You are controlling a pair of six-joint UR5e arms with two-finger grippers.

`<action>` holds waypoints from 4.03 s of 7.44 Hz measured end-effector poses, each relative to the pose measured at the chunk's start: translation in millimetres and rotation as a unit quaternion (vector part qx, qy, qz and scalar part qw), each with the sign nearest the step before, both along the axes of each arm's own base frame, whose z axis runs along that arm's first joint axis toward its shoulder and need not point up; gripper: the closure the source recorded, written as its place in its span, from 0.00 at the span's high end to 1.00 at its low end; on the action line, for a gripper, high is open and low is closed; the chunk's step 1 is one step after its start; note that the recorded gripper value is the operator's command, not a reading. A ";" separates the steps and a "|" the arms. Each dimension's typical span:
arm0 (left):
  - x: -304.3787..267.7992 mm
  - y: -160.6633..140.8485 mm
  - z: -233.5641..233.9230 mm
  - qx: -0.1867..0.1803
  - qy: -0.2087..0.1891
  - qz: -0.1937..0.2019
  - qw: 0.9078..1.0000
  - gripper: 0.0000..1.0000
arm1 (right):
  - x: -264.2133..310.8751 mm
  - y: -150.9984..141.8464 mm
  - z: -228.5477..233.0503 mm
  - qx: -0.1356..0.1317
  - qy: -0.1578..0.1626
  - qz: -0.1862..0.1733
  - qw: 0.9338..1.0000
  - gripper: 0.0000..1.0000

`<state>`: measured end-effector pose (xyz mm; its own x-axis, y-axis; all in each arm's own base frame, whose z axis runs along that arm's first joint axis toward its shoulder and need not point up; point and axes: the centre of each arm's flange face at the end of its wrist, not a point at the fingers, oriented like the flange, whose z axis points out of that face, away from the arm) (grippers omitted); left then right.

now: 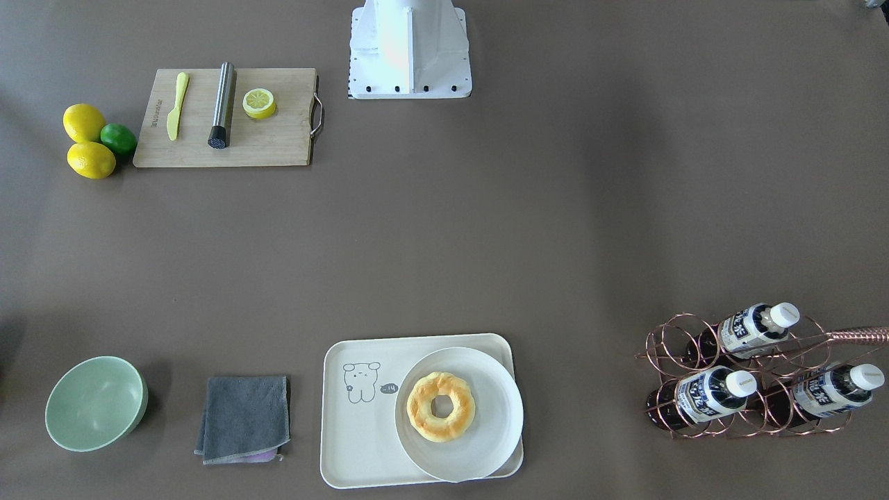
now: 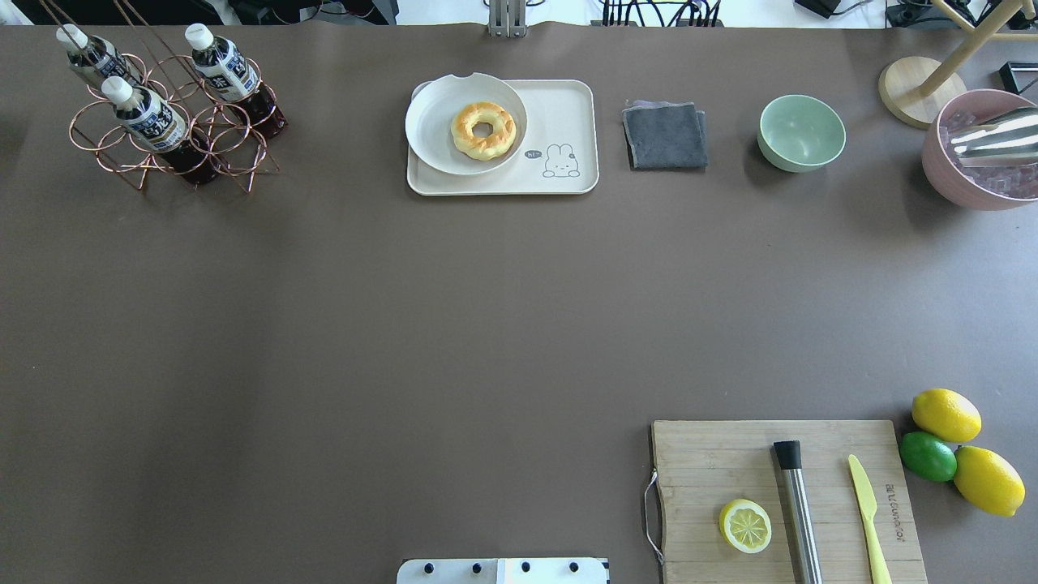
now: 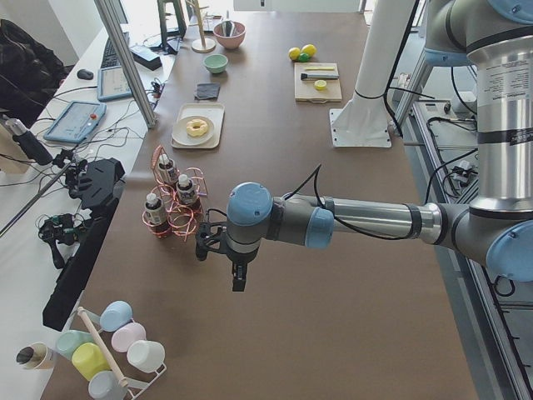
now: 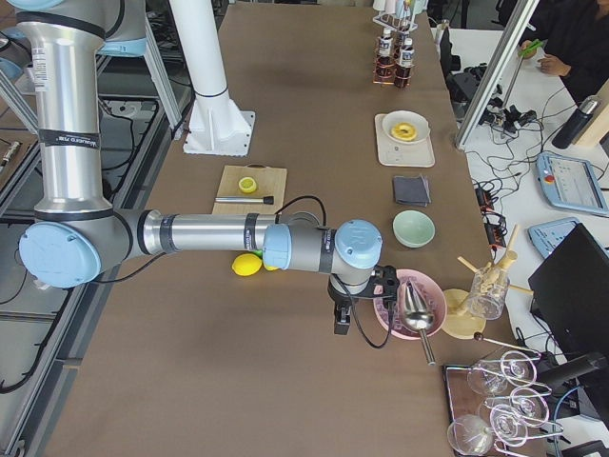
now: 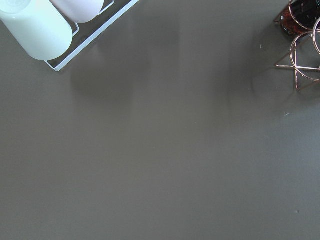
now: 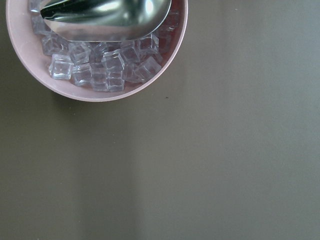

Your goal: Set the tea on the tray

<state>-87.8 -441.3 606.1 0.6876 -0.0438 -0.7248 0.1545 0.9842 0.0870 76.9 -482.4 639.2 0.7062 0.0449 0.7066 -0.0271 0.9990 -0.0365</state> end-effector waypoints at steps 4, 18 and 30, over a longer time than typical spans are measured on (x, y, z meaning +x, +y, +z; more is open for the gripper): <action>0.1 1.1 0.8 0.000 0.000 0.000 1.000 0.97 | -0.5 -0.9 0.3 -0.001 0.000 0.000 1.000 1.00; 73.5 -40.6 -67.4 0.073 -0.001 0.075 0.994 0.97 | -0.5 -0.7 -0.1 -0.003 0.000 0.002 1.000 1.00; 249.3 -150.5 -223.3 0.194 -0.034 -0.011 0.980 0.97 | 2.2 7.2 19.5 -0.025 0.004 0.006 1.000 1.00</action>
<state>161.5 -591.8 382.7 0.7368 0.2118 -0.6420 0.1553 0.8713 0.4656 79.1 -475.2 658.7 0.7111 0.0880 0.6976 -0.0390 0.9956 -0.0857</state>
